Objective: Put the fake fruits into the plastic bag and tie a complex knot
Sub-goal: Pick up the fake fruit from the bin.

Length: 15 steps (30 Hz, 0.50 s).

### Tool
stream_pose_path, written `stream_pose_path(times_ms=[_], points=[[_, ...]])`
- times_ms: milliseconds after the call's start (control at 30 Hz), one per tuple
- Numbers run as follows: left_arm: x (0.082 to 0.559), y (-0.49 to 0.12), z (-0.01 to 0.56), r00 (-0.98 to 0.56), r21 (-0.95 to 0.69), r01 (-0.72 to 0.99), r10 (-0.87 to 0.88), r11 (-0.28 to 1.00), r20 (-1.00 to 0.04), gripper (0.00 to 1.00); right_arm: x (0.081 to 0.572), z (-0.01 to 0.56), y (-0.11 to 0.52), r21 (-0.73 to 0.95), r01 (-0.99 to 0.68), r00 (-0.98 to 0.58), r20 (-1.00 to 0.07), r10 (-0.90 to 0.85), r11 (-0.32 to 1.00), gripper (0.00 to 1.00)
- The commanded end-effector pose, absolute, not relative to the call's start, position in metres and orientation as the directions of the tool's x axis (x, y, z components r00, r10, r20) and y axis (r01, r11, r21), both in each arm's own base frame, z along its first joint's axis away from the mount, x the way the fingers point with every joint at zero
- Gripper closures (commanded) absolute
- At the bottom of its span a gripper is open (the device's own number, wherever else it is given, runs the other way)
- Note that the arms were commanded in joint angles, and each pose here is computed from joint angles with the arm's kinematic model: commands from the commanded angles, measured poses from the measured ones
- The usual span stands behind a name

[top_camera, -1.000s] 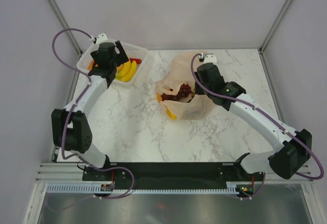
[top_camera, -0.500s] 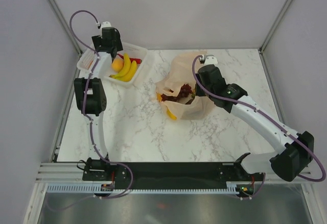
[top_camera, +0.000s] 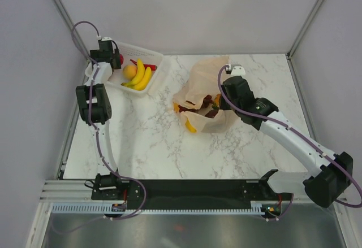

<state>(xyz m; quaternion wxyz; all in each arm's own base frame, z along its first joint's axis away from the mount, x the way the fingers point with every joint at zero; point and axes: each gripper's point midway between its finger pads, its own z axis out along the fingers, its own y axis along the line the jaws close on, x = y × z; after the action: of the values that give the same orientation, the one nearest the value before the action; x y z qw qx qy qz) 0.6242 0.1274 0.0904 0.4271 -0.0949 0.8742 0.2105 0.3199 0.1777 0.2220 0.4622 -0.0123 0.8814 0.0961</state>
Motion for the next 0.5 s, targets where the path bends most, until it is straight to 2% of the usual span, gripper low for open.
stream_pose_path(times_ms=[0,300,333,367,433,467], points=[[0.612,0.154,0.085,-0.649,0.307,-0.323,0.026,0.895,-0.76,0.01,0.322,0.232,0.178,0.207,-0.095,-0.536,-0.835,0.125,0.974,1.0],[0.6,0.164,0.031,-0.732,0.34,-0.266,0.04,0.902,-0.68,0.04,0.318,0.233,0.178,0.229,-0.105,-0.529,-0.837,0.141,0.968,1.0],[0.6,0.165,0.03,-0.736,0.345,-0.265,0.042,0.901,-0.676,0.07,0.317,0.234,0.178,0.231,-0.104,-0.526,-0.838,0.144,0.967,1.0],[0.601,0.166,0.03,-0.731,0.336,-0.271,0.034,0.902,-0.681,0.19,0.316,0.231,0.176,0.229,-0.099,-0.53,-0.836,0.144,0.968,1.0],[0.602,0.165,0.032,-0.729,0.328,-0.278,0.024,0.903,-0.684,0.36,0.315,0.231,0.173,0.225,-0.092,-0.523,-0.84,0.145,0.97,1.0],[0.605,0.162,0.037,-0.716,0.314,-0.289,0.014,0.904,-0.698,0.54,0.315,0.23,0.172,0.223,-0.09,-0.526,-0.838,0.144,0.971,1.0]])
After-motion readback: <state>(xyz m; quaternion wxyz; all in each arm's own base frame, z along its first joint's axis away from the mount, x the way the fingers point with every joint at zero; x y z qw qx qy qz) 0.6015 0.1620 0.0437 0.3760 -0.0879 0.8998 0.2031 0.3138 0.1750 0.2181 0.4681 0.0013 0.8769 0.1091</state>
